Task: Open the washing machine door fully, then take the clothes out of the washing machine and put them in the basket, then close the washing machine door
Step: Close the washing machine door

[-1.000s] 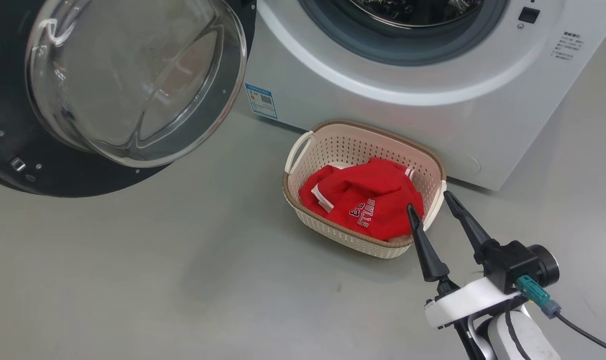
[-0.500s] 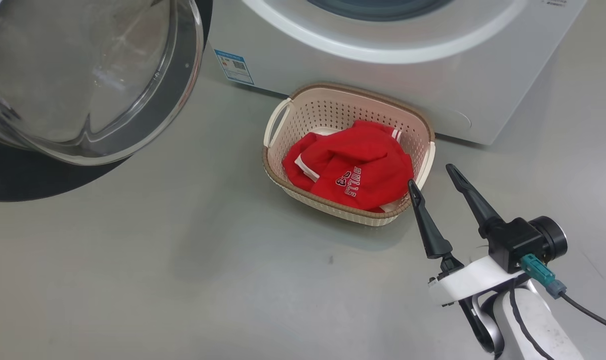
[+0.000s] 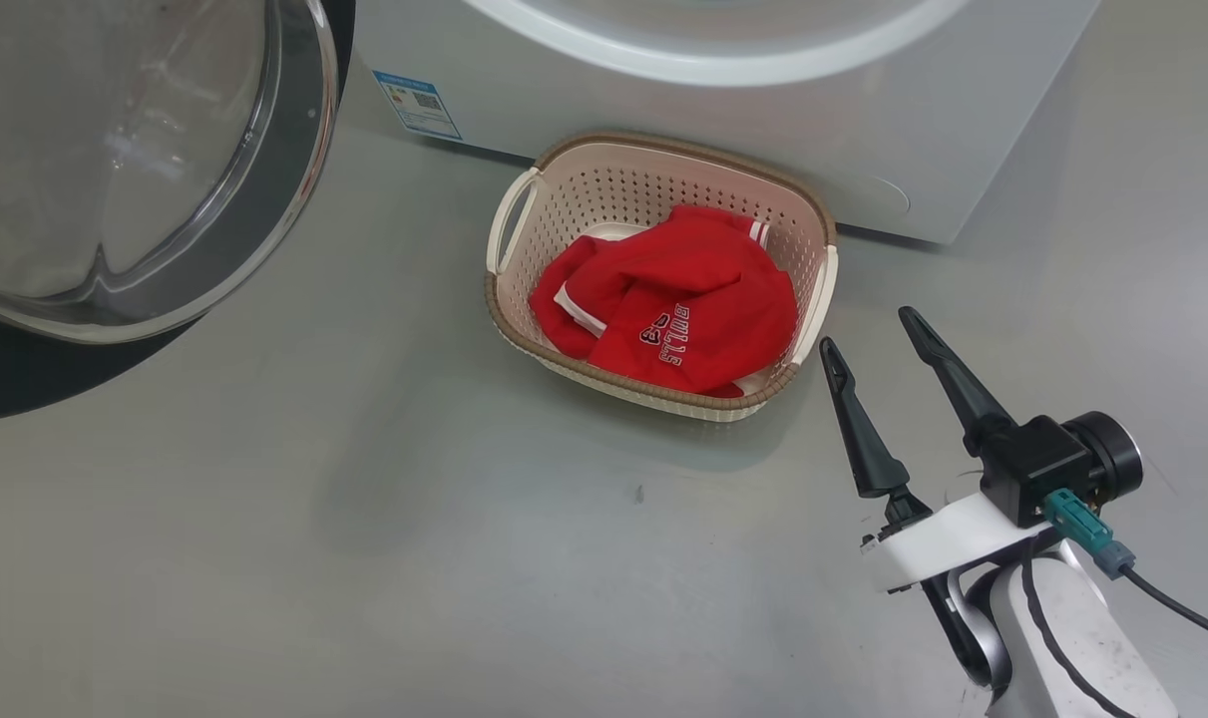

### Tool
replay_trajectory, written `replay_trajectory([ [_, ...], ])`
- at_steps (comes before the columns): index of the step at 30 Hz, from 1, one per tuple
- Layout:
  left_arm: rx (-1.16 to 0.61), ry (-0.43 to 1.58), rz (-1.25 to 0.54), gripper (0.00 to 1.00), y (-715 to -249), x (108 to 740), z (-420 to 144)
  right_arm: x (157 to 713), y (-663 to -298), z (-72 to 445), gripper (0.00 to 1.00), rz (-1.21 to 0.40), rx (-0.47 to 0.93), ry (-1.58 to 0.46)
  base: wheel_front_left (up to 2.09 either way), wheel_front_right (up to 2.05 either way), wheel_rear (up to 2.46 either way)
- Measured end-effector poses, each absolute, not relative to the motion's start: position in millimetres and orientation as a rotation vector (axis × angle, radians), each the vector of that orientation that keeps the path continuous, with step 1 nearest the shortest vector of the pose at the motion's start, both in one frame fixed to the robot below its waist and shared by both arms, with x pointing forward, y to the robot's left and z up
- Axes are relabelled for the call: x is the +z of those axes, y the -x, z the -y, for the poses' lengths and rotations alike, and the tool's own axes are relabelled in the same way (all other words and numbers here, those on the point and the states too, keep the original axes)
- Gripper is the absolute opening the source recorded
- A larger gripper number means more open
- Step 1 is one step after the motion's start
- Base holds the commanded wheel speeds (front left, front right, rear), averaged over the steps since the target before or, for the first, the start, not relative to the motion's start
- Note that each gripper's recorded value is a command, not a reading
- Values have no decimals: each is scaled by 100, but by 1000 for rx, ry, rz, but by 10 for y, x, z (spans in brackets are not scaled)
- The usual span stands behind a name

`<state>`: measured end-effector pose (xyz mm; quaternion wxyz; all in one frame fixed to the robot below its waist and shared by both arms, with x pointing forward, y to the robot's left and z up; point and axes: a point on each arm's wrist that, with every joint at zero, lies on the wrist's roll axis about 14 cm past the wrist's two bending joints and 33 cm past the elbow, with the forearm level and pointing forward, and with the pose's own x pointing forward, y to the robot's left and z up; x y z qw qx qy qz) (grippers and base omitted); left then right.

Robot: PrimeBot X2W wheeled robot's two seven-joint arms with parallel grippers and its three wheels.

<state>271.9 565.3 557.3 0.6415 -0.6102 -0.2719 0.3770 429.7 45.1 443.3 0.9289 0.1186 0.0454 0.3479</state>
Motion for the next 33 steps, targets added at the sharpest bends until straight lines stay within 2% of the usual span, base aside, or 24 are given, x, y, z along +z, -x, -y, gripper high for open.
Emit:
replay_trajectory([
  [7, 853, 1512, 675, 0, -2731, 5663, -5802, 4452, -4318, -458, 100, -85, 714, -243, 0, 0, 0],
  [19, 824, 1597, 463, 0, -3048, 5331, -5620, 4433, -4300, -416, 100, -90, 711, -229, 0, 0, 0],
  [33, 803, 1698, 316, 0, -3336, 5047, -5417, 4408, -4307, -398, 100, -99, 707, -226, 0, 0, 0],
])
